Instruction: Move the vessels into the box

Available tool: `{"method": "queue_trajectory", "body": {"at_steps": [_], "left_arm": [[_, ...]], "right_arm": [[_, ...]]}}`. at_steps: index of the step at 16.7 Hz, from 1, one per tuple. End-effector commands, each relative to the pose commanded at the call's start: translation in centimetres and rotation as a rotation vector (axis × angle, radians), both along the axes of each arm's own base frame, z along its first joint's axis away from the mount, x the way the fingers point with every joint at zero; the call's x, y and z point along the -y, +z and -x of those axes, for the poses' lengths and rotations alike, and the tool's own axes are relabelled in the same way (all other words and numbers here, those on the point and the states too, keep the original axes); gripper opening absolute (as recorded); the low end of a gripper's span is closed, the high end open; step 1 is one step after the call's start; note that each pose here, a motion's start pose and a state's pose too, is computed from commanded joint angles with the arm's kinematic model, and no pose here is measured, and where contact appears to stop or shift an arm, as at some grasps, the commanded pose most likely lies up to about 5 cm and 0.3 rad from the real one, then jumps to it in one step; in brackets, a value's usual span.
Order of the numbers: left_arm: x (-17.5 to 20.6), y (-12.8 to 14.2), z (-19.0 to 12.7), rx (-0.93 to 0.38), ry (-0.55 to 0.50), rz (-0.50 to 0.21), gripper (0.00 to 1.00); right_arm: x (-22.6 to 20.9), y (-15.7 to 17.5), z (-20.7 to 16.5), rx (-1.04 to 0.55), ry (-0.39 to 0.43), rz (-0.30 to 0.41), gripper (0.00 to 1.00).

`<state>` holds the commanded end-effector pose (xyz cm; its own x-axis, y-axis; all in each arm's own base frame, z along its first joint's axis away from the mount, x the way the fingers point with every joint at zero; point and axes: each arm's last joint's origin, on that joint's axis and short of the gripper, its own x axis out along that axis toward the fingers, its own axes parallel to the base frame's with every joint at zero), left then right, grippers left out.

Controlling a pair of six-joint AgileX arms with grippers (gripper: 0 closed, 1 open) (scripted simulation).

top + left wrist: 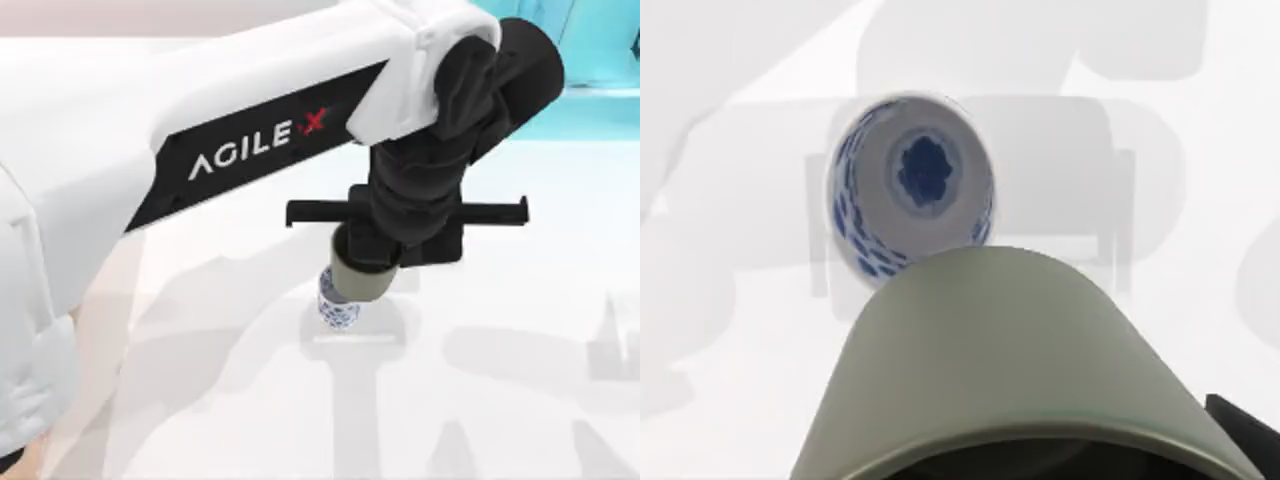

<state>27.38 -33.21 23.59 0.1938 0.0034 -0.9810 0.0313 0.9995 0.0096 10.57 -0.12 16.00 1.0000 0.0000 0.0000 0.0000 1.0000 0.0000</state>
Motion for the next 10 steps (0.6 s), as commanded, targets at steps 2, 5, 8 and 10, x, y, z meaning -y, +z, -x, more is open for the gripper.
{"method": "queue_trajectory", "body": {"at_steps": [2,5,8,10], "left_arm": [[-2.0,0.3,-1.1,-0.018,-0.001,-0.016,0.0],[-8.2,1.4,-3.7,-0.056,0.004,-0.033,0.0],[-17.3,3.1,-5.4,-0.091,0.014,-0.026,0.0],[-24.1,4.2,-5.0,-0.107,0.02,-0.013,0.0]], "right_arm": [[0.0,0.0,0.0,0.0,0.0,0.0,1.0],[0.0,0.0,0.0,0.0,0.0,0.0,1.0],[0.0,0.0,0.0,0.0,0.0,0.0,1.0],[0.0,0.0,0.0,0.0,0.0,0.0,1.0]]}}
